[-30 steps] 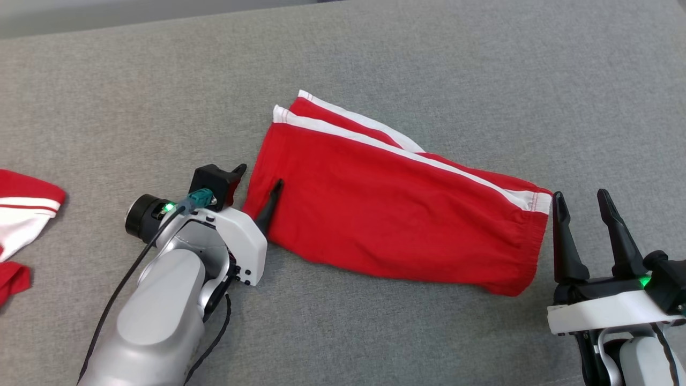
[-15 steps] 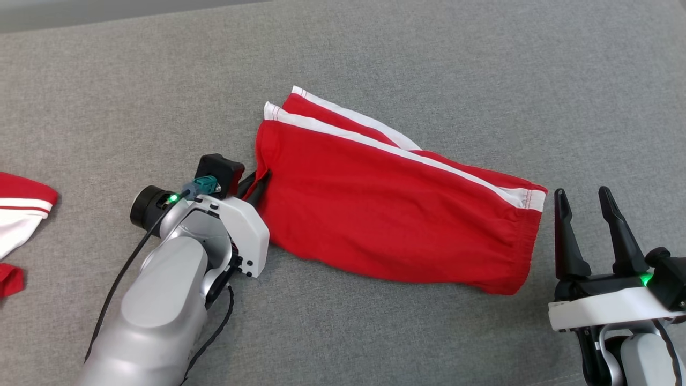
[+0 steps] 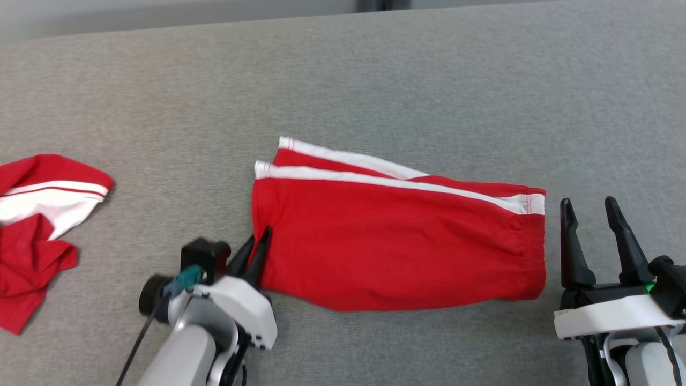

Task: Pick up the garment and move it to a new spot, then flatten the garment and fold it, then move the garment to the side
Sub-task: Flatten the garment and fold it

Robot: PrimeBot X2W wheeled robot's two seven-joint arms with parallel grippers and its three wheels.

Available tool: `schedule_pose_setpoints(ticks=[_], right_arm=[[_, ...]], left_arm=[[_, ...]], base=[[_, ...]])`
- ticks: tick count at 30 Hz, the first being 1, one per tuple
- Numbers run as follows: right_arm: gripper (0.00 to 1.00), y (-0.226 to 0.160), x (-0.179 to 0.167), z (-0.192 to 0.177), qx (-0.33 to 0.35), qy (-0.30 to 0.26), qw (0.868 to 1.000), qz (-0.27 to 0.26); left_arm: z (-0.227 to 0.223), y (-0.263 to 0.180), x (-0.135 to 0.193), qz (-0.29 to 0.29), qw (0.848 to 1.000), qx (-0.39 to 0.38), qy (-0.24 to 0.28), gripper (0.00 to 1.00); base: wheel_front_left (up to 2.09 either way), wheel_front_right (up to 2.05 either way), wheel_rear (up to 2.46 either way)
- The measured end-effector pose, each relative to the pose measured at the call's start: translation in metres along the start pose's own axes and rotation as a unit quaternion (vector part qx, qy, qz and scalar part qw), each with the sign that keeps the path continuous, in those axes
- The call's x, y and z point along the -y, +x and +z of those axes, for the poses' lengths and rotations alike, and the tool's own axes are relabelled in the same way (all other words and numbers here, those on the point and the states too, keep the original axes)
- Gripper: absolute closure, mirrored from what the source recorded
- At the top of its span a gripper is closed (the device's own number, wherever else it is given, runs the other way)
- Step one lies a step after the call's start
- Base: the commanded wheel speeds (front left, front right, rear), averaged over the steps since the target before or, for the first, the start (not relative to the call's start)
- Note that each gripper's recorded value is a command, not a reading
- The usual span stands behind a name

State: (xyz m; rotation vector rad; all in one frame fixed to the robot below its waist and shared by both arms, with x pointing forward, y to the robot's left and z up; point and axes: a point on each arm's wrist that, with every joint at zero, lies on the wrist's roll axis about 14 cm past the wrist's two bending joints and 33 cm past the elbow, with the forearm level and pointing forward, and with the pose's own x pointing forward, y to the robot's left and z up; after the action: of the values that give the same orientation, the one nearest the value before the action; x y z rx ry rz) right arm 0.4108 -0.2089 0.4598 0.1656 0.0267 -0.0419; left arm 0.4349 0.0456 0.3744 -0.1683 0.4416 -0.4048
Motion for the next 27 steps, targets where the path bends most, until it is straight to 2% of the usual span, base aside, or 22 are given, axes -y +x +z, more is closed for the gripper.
schedule_pose_setpoints(ticks=[7,10,11,12,19,23,27], right_arm=[[0.0,0.004,-0.022,-0.003,-0.004,-0.007,0.999,0.033],[0.0,0.007,-0.03,0.0,0.0,-0.007,0.999,0.044],[0.0,0.008,-0.032,0.0,-0.002,-0.008,0.999,0.047],[0.0,0.008,-0.034,0.001,-0.001,-0.007,0.999,0.05],[0.0,0.004,-0.032,0.008,0.006,-0.014,0.999,0.048],[0.0,-0.003,-0.026,0.014,0.01,-0.026,0.999,0.042],[0.0,-0.012,-0.023,0.021,0.013,-0.034,0.999,0.038]], left_arm=[[-0.003,-0.055,-0.014,0.063,0.997,0.02,-0.049,1.0],[0.003,-0.068,-0.016,0.075,0.995,0.033,-0.055,1.0],[0.006,-0.071,-0.016,0.079,0.994,0.037,-0.059,0.75],[0.007,-0.072,-0.017,0.084,0.993,0.04,-0.068,0.0],[0.039,-0.078,-0.026,0.104,0.987,0.112,-0.054,0.0],[0.081,-0.087,-0.04,0.125,0.972,0.199,-0.013,0.0],[0.104,-0.1,-0.055,0.144,0.961,0.237,0.019,0.0]], base=[[0.0,0.0,0.0],[0.0,0.0,0.0],[0.0,0.0,0.0],[0.0,0.0,0.0],[0.0,0.0,0.0],[0.0,0.0,0.0],[0.0,0.0,0.0]])
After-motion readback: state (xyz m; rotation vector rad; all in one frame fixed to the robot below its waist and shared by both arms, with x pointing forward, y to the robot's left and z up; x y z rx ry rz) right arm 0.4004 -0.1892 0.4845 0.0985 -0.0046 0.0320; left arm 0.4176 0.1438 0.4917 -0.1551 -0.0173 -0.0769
